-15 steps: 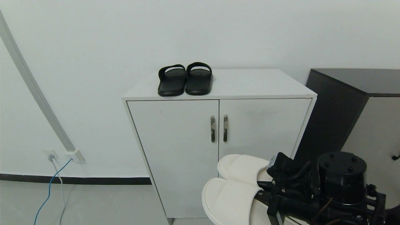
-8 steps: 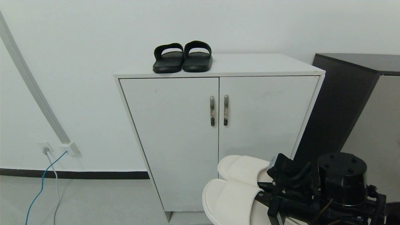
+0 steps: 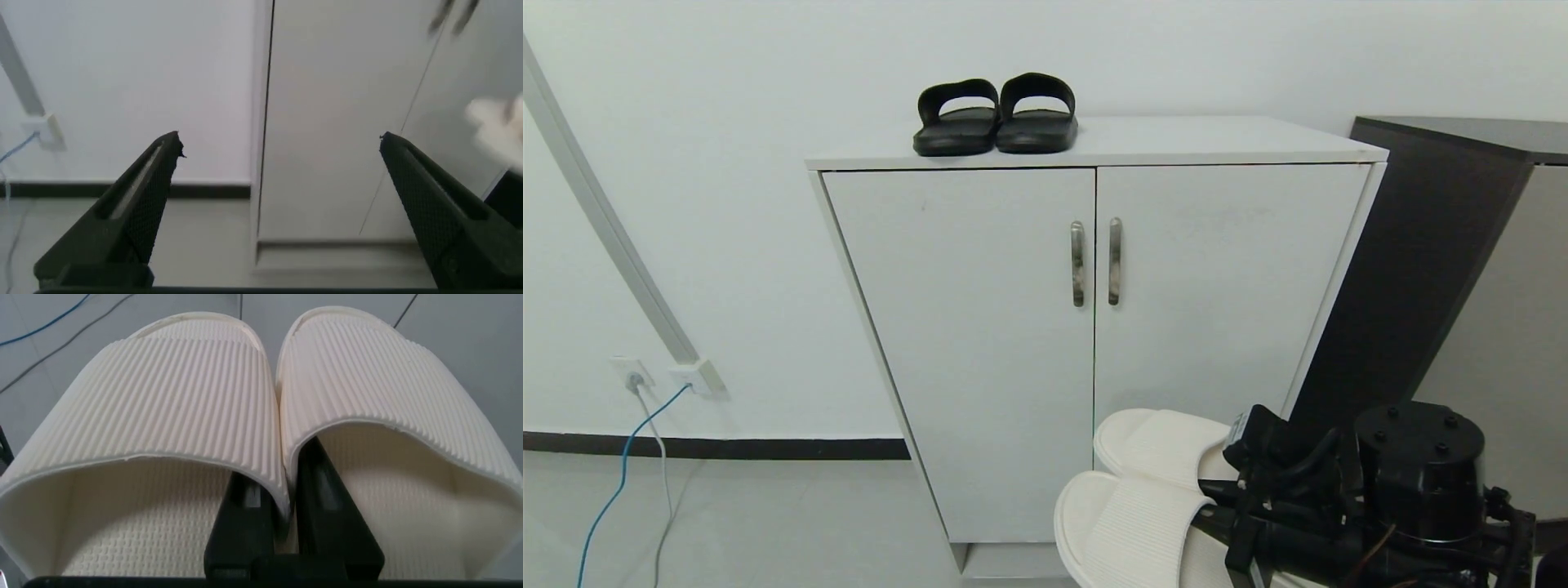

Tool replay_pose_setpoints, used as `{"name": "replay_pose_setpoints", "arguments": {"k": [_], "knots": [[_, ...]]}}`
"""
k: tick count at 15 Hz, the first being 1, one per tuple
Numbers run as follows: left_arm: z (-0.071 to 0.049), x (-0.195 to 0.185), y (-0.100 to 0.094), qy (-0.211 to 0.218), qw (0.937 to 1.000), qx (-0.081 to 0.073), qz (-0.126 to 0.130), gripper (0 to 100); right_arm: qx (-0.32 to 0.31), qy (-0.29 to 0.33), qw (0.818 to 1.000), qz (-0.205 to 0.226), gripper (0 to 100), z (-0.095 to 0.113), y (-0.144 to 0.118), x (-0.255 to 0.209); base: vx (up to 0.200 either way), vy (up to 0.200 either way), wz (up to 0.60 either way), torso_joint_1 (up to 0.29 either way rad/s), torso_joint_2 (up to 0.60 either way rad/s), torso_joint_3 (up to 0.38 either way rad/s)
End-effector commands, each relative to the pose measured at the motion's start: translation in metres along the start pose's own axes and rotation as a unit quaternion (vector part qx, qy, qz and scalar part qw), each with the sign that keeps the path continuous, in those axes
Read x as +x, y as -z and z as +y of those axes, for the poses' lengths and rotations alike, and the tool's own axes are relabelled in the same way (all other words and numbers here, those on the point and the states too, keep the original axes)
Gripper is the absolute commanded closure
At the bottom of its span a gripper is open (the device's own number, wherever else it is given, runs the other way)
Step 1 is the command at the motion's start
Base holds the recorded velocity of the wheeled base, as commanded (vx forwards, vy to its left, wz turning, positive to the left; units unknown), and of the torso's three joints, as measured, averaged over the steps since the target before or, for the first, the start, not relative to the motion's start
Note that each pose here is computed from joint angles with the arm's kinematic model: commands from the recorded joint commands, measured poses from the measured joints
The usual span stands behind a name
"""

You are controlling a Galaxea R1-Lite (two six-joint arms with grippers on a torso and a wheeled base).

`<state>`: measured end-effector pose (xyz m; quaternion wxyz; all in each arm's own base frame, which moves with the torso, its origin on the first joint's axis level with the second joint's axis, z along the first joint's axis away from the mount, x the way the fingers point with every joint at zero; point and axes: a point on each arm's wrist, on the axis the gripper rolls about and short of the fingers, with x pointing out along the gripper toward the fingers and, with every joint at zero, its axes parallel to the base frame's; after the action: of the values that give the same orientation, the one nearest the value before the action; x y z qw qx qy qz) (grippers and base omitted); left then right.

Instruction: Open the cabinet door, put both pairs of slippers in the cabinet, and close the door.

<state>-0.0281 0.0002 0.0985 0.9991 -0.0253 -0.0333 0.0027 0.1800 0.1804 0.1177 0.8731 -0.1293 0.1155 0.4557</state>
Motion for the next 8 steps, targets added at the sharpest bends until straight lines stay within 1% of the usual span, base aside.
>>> {"name": "replay_pose_setpoints", "arguments": {"k": [1,3,4,5,6,8], "knots": [[-0.003,0.007,-0.051,0.021,0.9994,-0.028,0.0,0,-0.002,-0.001,1.0,-0.001,100,0.001,0.0,-0.001,0.0,0.0,0.0,0.0,0.0,0.0],[-0.006,0.018,-0.058,0.062,0.9972,-0.029,0.029,0,-0.002,-0.001,1.0,-0.001,100,0.001,0.0,-0.001,0.0,0.0,0.0,0.0,0.0,0.0],[-0.007,0.024,-0.06,0.094,0.994,-0.031,0.046,0,-0.002,-0.001,1.0,0.0,100,0.002,0.0,-0.002,0.0,0.0,0.0,-0.017,0.16,0.178],[-0.009,0.027,-0.063,0.126,0.99,-0.033,0.054,0,-0.002,-0.001,1.0,0.0,100,0.002,0.0,-0.002,0.0,0.0,0.0,-0.012,0.09,0.105],[-0.011,0.031,-0.066,0.16,0.9844,-0.036,0.065,0,-0.001,-0.001,1.0,0.0,100,0.002,0.0,-0.002,0.0,0.0,0.0,-0.002,0.07,0.056],[-0.013,0.037,-0.072,0.194,0.9771,-0.039,0.077,0,-0.001,-0.002,1.0,0.001,100,0.002,0.001,-0.001,0.0,0.0,0.0,0.0,0.0,0.0]]}}
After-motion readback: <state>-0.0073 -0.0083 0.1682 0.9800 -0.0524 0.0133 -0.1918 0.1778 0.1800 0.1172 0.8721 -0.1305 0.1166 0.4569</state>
